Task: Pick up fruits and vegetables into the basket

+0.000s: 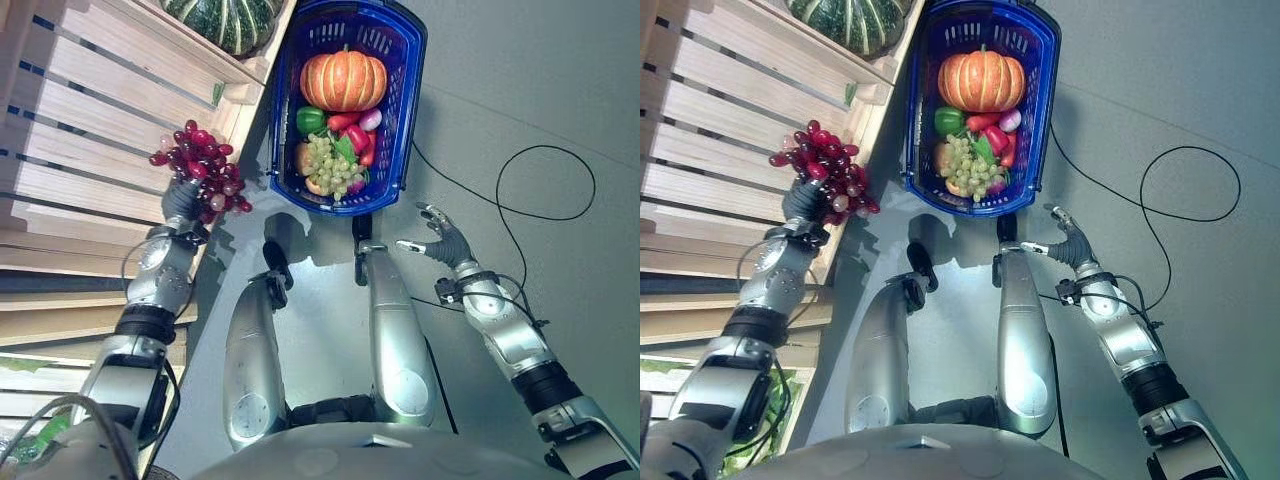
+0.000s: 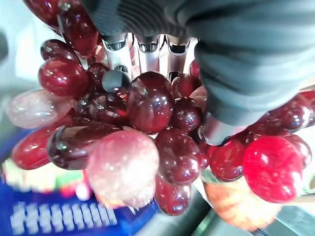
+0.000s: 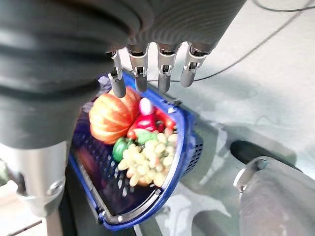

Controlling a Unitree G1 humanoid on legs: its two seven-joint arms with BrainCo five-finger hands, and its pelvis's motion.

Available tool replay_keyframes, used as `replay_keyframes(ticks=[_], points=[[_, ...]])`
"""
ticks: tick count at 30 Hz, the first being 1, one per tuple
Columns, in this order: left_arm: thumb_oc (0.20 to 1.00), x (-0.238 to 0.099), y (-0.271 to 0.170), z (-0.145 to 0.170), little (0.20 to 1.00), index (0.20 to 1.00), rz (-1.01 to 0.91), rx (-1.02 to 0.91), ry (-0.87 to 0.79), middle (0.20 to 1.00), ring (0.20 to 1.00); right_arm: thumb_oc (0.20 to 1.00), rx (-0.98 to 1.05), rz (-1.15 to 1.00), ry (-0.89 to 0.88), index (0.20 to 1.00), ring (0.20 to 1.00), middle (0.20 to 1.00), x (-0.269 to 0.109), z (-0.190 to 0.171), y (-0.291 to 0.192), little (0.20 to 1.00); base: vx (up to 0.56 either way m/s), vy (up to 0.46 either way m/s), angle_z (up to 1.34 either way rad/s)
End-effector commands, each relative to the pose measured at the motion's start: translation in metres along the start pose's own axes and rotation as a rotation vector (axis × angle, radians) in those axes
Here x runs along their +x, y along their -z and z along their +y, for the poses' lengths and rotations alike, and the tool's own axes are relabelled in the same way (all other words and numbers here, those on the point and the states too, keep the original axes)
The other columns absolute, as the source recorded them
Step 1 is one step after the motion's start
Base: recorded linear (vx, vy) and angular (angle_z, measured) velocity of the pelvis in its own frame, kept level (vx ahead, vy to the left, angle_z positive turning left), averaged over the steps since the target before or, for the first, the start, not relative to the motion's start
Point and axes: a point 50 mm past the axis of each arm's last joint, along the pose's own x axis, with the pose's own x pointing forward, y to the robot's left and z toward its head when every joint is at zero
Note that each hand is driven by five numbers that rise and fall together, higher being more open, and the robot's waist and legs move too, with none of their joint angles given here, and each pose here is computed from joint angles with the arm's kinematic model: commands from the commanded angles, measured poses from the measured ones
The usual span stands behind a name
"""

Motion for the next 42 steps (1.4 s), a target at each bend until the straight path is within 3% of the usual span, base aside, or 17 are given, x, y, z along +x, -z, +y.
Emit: replay_keyframes(ticks=[1,9,22,31,32,42], points=[[0.200,-0.002,-0.022,-0.019,0.200,0.200,-0.142,-0.052,0.124,0.200,0.200,1.000,-0.097,-0.047,-0.011,1.000,1.000,1.000,-0.008,-0.004,-0.011,1.000,0.00,0.000,0.00],[0.200,-0.005,-0.044,-0.044,0.200,0.200,-0.230,0.040,0.251,0.200,0.200,1.000,-0.333,-0.142,-0.047,1.000,1.000,1.000,0.008,-0.001,-0.041,1.000,0.00,0.001,0.00],[0.200,-0.001,-0.081,-0.096,0.200,0.200,-0.333,0.312,0.465,0.200,0.200,1.000,-0.453,-0.285,-0.075,1.000,1.000,1.000,0.040,0.013,-0.103,1.000,0.00,-0.015,0.07],[0.200,0.000,-0.083,-0.130,0.200,0.200,-0.351,0.388,0.599,0.200,0.200,1.000,-0.436,-0.319,-0.040,1.000,1.000,1.000,0.054,0.028,-0.126,1.000,0.04,-0.019,0.05],[0.200,0.000,-0.077,-0.145,0.200,0.200,-0.328,0.401,0.653,0.200,0.200,1.000,-0.388,-0.349,-0.044,1.000,1.000,1.000,0.057,0.038,-0.138,1.000,0.09,-0.071,0.06],[0.200,-0.011,-0.048,-0.191,0.200,0.200,-0.223,0.237,0.820,0.200,0.200,1.000,-0.148,-0.460,-0.122,1.000,1.000,1.000,0.053,0.075,-0.165,1.000,0.04,-0.030,0.09]])
